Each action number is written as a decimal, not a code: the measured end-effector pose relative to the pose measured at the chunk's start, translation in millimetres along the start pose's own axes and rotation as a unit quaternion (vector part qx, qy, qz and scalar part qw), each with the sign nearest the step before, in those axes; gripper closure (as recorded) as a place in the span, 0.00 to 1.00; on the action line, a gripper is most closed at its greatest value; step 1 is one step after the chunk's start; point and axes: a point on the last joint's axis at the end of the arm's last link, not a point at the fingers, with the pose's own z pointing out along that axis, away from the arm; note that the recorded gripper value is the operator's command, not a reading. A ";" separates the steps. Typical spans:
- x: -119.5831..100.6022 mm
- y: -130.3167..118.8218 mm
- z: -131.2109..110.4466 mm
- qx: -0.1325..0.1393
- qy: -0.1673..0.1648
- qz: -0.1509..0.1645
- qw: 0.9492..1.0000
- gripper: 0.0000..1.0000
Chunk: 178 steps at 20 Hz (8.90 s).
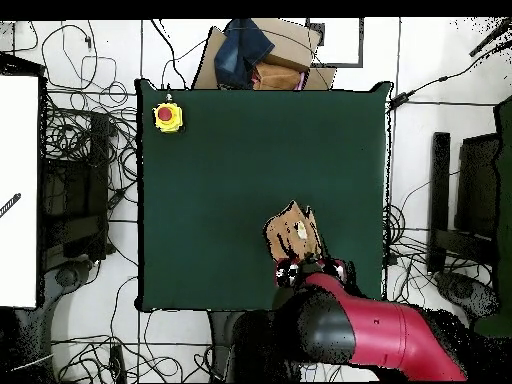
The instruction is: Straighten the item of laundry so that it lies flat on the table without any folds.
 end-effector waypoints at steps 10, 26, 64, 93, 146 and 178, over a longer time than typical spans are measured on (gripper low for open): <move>1.3 -33.1 -10.3 -0.013 -0.006 0.068 0.998 1.00; -1.9 -38.7 -17.2 -0.007 -0.014 0.073 0.997 1.00; -8.0 -35.8 -24.6 0.000 -0.023 0.063 0.998 0.00; -54.4 -0.2 73.1 -0.017 -0.098 -0.059 0.993 0.00; -34.2 -7.5 210.5 -0.005 -0.179 -0.073 0.981 0.00; -47.5 -47.5 276.1 -0.023 -0.216 -0.064 0.974 0.00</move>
